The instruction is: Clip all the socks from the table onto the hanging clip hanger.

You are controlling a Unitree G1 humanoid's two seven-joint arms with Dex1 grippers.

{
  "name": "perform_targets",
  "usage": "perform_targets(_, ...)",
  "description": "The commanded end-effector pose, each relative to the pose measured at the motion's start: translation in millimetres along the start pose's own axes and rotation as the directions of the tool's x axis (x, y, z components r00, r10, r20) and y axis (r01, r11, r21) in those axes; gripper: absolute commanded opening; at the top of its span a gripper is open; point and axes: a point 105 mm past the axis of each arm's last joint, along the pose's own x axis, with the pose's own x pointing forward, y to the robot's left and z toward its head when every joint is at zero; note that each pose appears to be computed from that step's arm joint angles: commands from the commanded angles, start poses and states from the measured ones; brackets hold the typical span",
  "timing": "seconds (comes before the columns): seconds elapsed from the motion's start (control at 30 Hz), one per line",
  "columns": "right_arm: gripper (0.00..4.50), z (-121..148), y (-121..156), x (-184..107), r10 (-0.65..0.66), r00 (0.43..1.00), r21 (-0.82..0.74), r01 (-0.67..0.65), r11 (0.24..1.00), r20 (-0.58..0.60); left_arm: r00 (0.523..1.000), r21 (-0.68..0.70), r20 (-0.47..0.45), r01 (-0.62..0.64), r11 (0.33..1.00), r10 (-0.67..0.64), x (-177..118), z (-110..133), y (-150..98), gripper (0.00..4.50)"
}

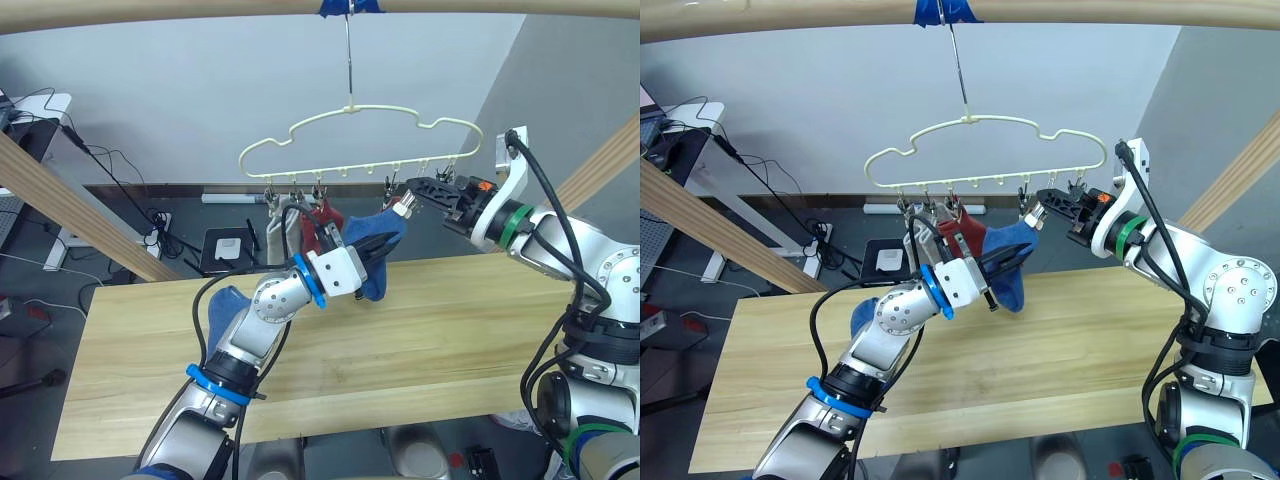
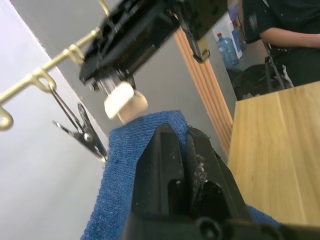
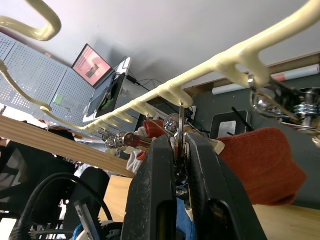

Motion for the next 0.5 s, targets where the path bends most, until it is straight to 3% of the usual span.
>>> perform_targets(0.03, 0.04, 3.4, 9.7, -4.7, 0.033, 0.999, -0.032, -0.032, 0.999, 0.016, 0.998, 0.031, 0.051, -0.03, 0.999, 0.029, 4.8, 11.6, 8.0, 0.02)
perform_targets(0.5, 0.04, 0.8, 12.8, -4.9, 0.05, 0.999, -0.019, -0.05, 0.999, 0.012, 0.997, 0.06, 0.069, -0.034, 0.998, 0.03, 6.0, 15.1, 9.4, 0.02)
